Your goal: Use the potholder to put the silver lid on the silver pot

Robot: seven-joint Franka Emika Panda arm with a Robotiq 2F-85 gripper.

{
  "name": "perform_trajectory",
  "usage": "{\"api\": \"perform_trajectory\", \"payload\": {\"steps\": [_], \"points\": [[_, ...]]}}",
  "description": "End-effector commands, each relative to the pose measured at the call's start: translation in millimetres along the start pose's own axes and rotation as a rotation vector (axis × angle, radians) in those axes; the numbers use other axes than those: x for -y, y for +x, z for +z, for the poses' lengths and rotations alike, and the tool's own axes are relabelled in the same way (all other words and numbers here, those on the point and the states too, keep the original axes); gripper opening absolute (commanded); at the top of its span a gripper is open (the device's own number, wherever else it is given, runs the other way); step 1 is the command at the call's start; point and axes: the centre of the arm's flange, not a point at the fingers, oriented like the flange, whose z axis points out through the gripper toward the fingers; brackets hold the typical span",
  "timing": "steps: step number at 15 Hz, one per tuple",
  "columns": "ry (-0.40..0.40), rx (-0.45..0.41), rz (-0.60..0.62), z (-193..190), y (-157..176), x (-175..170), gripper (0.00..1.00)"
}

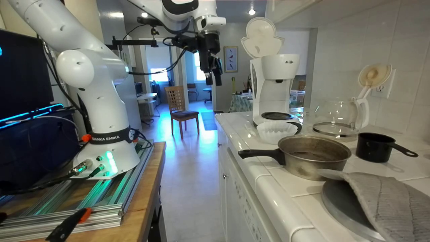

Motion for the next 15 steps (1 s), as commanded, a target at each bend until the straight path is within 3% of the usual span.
{"api": "perform_trajectory", "payload": {"steps": [1,7,15], "points": [[0.034,0.010,0.059,-4,17,-27,1.00],[0.052,0.026,0.215,-4,60,-88,1.00],[0.024,0.031,0.221,8,107,-153,1.00]]}}
